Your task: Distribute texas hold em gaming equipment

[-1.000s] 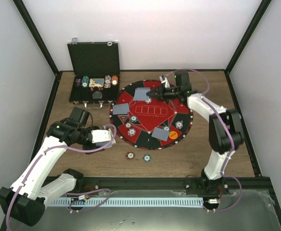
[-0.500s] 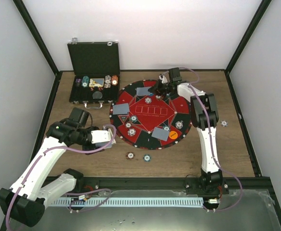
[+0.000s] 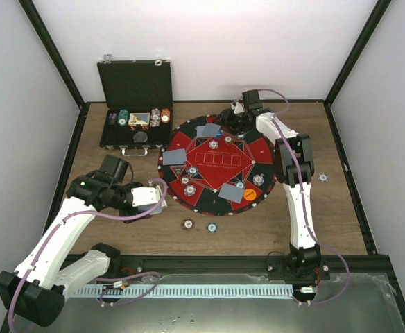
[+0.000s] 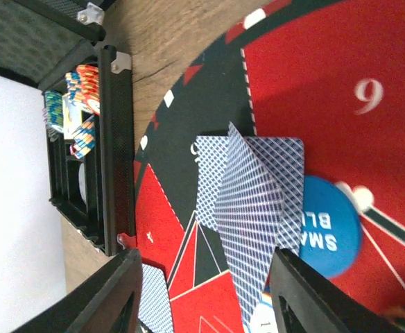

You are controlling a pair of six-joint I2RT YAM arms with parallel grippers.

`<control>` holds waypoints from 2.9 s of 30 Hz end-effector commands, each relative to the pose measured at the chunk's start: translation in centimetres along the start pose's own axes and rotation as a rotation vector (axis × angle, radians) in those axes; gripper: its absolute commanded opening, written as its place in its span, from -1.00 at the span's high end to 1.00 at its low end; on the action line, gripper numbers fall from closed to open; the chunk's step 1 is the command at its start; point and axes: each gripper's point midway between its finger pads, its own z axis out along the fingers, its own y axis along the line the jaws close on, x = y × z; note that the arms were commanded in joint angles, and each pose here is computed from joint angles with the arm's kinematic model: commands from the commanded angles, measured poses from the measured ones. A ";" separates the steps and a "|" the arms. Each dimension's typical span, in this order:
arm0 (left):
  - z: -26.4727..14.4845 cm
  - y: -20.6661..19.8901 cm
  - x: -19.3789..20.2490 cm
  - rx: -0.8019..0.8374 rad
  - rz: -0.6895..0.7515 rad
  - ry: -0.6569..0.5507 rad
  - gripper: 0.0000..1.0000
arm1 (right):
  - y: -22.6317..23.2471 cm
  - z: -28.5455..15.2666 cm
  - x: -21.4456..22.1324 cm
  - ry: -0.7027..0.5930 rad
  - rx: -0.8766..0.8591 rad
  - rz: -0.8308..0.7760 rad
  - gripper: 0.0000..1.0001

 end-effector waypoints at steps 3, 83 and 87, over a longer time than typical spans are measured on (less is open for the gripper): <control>-0.4 0.0 -0.8 0.004 -0.006 -0.032 0.84 | 3.5 -6.1 0.2 -0.067 0.104 -0.075 -0.27; -1.5 -0.6 -0.9 -0.021 0.041 -0.048 0.84 | 24.2 -5.8 41.1 0.468 -0.544 -0.274 -0.51; -1.5 -0.6 -0.9 -0.020 0.040 -0.049 0.84 | 24.3 -4.9 41.5 0.486 -0.559 -0.265 -0.48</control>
